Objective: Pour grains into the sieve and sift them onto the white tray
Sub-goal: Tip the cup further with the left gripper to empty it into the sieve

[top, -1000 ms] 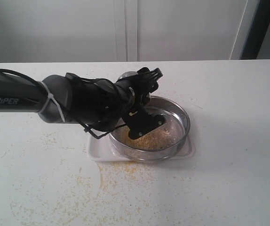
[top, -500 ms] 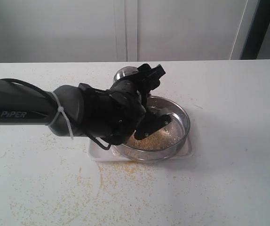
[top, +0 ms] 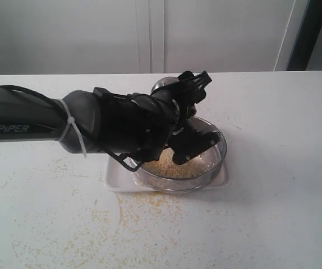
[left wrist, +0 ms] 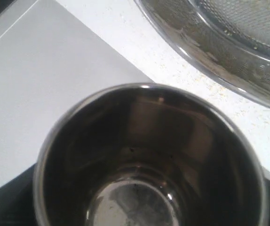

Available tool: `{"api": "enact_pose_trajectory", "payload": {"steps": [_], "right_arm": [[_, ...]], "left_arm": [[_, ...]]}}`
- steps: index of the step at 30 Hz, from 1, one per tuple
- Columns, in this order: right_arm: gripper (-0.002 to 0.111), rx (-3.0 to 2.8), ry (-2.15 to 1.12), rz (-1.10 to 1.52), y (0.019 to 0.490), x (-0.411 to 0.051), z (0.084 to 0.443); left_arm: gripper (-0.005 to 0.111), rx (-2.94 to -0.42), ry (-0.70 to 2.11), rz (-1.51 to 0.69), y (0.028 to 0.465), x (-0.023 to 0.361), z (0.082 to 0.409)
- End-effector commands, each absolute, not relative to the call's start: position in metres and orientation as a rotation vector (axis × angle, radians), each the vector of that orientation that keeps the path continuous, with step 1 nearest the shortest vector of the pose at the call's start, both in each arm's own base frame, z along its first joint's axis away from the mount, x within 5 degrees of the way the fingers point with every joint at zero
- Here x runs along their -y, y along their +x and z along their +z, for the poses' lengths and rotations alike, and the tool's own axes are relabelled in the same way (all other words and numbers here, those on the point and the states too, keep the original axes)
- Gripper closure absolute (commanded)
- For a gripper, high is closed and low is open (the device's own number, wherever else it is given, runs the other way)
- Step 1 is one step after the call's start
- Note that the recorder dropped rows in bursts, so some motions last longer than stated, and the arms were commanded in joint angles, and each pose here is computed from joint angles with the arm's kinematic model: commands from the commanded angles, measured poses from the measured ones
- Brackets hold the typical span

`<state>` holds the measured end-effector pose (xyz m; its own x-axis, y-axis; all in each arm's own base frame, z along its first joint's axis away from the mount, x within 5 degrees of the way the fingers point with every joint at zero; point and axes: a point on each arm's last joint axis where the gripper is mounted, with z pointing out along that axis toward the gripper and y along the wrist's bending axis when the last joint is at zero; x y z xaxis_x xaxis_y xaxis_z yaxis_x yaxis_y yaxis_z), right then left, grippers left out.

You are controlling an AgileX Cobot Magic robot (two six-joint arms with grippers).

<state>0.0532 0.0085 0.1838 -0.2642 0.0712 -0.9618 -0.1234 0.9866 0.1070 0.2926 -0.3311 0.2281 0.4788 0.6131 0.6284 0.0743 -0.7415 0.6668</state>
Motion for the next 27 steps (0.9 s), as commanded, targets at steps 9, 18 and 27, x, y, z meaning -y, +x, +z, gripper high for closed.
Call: {"api": "enact_pose_trajectory", "payload": {"steps": [9, 18, 27], "right_arm": [[0.108, -1.824, -0.039, 0.190, 0.053, -0.009, 0.183], [0.108, -1.824, -0.039, 0.190, 0.053, -0.009, 0.183], [0.108, -1.824, -0.039, 0.190, 0.053, -0.009, 0.183]], "left_arm": [[0.107, -0.221, 2.258, 1.457, 0.284, 0.343, 0.233], [0.107, -0.340, 2.320, 1.408, 0.289, 0.333, 0.226], [0.107, -0.461, 2.309, 1.293, 0.281, 0.333, 0.232]]}}
